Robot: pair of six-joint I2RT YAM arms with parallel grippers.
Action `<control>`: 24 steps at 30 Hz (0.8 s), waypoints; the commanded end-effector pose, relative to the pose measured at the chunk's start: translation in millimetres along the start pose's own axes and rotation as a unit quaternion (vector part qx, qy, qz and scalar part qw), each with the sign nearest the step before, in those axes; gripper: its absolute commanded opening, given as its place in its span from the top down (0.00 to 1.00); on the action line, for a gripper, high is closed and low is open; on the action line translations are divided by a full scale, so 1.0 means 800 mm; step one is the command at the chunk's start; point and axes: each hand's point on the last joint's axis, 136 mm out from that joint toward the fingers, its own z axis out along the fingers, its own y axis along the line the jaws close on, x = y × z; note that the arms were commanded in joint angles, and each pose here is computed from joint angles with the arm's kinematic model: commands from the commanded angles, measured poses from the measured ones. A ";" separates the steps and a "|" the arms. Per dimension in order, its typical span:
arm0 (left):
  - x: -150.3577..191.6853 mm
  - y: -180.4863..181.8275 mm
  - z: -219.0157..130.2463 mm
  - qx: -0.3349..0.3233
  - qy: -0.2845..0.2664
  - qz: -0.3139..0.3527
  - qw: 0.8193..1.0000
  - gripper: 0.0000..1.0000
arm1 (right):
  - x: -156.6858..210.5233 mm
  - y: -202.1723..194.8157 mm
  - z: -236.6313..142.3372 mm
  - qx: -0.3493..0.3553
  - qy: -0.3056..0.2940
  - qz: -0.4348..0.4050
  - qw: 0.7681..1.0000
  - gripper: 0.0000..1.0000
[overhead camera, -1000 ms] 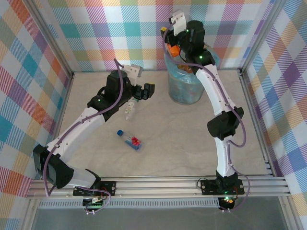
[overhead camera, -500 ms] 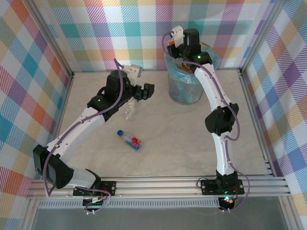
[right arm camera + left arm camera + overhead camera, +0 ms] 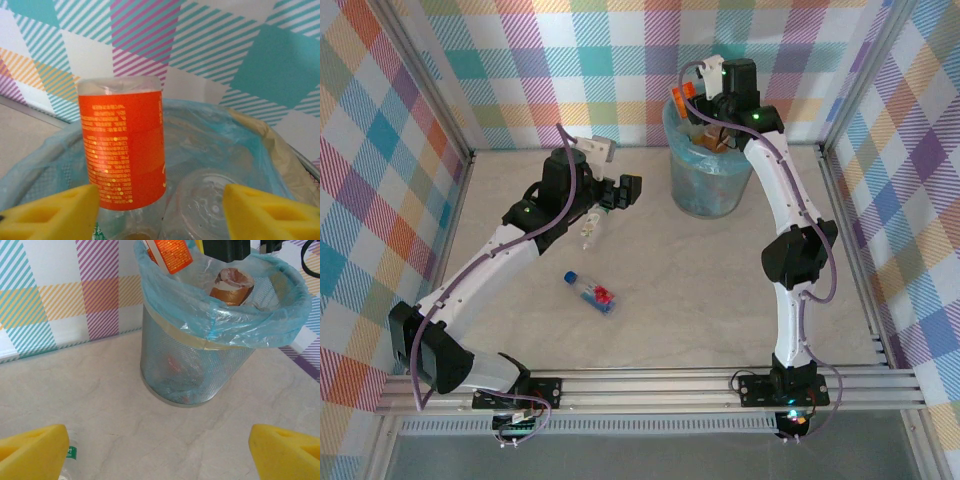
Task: Put the plastic bottles in the bin
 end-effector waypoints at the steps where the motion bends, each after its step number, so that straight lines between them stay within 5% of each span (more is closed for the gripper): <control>1: -0.014 0.002 -0.008 0.000 -0.010 -0.011 1.000 0.07 | -0.037 0.021 -0.014 -0.050 -0.054 0.023 0.997 0.25; 8: -0.009 0.003 -0.010 -0.003 -0.003 -0.012 1.000 0.08 | -0.016 0.036 0.039 -0.080 -0.045 0.055 0.994 0.12; 14: -0.012 0.005 -0.012 -0.007 -0.005 -0.004 1.000 0.08 | -0.009 0.033 0.066 -0.072 -0.054 0.082 0.993 0.11; 18: -0.001 0.007 -0.012 -0.010 0.012 -0.002 1.000 0.08 | -0.019 0.037 0.069 -0.082 -0.075 0.080 0.991 0.16; 24: 0.003 0.007 -0.010 -0.011 0.015 -0.001 1.000 0.08 | -0.035 0.042 0.067 -0.095 -0.103 0.061 0.988 0.36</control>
